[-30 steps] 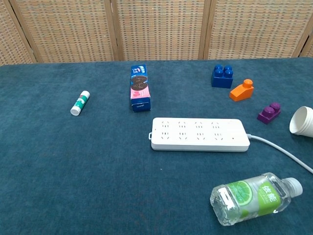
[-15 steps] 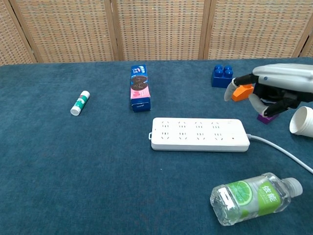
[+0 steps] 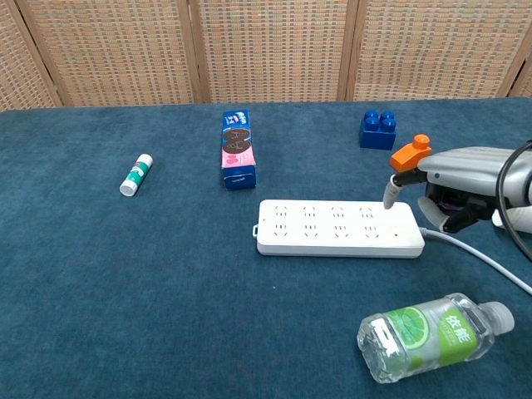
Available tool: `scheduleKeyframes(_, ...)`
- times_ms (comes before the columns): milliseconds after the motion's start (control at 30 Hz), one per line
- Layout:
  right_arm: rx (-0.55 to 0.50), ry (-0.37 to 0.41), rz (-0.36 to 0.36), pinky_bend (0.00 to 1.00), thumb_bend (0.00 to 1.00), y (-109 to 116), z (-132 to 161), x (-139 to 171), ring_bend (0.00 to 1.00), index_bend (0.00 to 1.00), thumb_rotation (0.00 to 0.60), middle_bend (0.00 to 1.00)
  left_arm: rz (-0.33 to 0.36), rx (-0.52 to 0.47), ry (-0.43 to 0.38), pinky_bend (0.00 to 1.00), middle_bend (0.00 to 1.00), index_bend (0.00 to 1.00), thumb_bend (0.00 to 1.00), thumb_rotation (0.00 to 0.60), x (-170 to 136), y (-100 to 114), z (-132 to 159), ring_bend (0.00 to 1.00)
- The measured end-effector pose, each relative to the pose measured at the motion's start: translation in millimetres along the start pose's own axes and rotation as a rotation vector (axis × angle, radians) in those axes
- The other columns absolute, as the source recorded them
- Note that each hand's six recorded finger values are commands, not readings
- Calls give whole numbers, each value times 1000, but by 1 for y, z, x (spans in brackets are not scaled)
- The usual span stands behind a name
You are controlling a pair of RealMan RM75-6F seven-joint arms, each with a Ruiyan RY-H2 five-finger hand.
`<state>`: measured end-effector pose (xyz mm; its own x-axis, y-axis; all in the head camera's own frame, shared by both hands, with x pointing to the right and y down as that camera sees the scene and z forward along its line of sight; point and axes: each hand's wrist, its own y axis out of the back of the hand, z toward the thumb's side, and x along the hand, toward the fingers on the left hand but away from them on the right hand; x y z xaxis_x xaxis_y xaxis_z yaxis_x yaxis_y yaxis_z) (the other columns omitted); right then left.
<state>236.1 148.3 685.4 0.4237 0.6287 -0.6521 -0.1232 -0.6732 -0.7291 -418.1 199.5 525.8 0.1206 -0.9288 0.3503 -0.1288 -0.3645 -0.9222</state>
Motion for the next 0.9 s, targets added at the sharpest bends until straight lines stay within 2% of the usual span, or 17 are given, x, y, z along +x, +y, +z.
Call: scheduleKeyframes(900, 13, -30, 42, 1000, 794, -13, -6, -7, 988, 292, 600, 887, 6, 3, -8, 0, 0, 0, 0, 600, -1, -1, 2, 0)
